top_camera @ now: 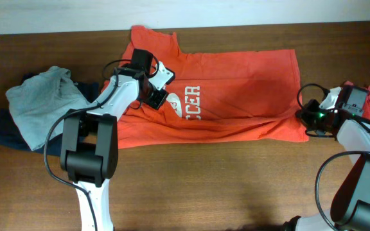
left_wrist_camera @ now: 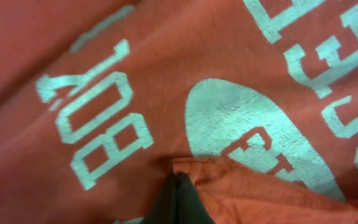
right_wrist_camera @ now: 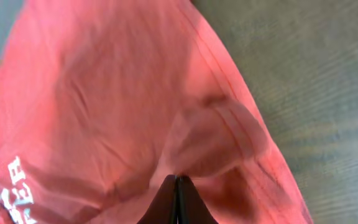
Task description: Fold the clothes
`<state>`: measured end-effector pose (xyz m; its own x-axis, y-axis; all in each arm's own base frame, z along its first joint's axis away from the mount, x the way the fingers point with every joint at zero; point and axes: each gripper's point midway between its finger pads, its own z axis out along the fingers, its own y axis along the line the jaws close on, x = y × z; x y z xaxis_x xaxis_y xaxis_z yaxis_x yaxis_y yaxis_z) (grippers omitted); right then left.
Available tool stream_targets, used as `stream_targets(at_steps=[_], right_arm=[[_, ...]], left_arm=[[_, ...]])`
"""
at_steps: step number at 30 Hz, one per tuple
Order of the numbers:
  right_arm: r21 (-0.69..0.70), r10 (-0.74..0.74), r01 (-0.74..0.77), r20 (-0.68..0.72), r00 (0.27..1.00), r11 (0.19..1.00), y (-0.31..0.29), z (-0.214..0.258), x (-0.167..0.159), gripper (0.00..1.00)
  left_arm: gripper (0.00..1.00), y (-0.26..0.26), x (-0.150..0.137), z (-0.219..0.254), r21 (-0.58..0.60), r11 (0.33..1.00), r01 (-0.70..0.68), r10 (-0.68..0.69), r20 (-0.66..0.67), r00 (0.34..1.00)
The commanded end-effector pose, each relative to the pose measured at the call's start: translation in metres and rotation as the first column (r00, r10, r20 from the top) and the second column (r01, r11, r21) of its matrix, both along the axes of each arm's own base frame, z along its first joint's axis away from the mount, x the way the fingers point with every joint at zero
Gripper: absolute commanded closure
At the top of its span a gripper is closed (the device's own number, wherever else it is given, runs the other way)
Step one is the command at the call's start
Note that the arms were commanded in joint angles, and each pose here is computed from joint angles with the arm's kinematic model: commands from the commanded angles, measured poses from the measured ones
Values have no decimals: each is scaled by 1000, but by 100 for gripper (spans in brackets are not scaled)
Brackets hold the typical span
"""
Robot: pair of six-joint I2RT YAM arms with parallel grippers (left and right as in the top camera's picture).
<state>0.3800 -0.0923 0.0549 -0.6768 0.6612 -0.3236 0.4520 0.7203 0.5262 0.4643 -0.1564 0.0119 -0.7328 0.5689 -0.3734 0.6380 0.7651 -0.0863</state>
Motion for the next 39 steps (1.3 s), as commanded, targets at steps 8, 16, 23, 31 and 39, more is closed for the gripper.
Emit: stream_targets(at_steps=[8, 16, 23, 31, 39], right_arm=[[-18, 50, -48, 184, 982, 999, -2, 30, 33, 96], [-5, 47, -47, 159, 986, 999, -1, 26, 28, 55], [-10, -95, 95, -219, 971, 995, -22, -23, -49, 65], [-55, -97, 84, -316, 944, 995, -22, -34, -71, 48], [-125, -3, -47, -371, 929, 991, -1, -41, -76, 75]], left_arm=[[100, 34, 36, 22, 61, 986, -152, 146, 88, 985], [100, 47, 41, 22, 94, 970, -223, 213, 105, 971], [100, 47, 38, 21, 99, 970, -224, 215, 92, 972], [100, 47, 38, 21, 98, 970, -224, 216, 90, 972], [100, 45, 37, 21, 99, 971, -220, 211, 90, 973]])
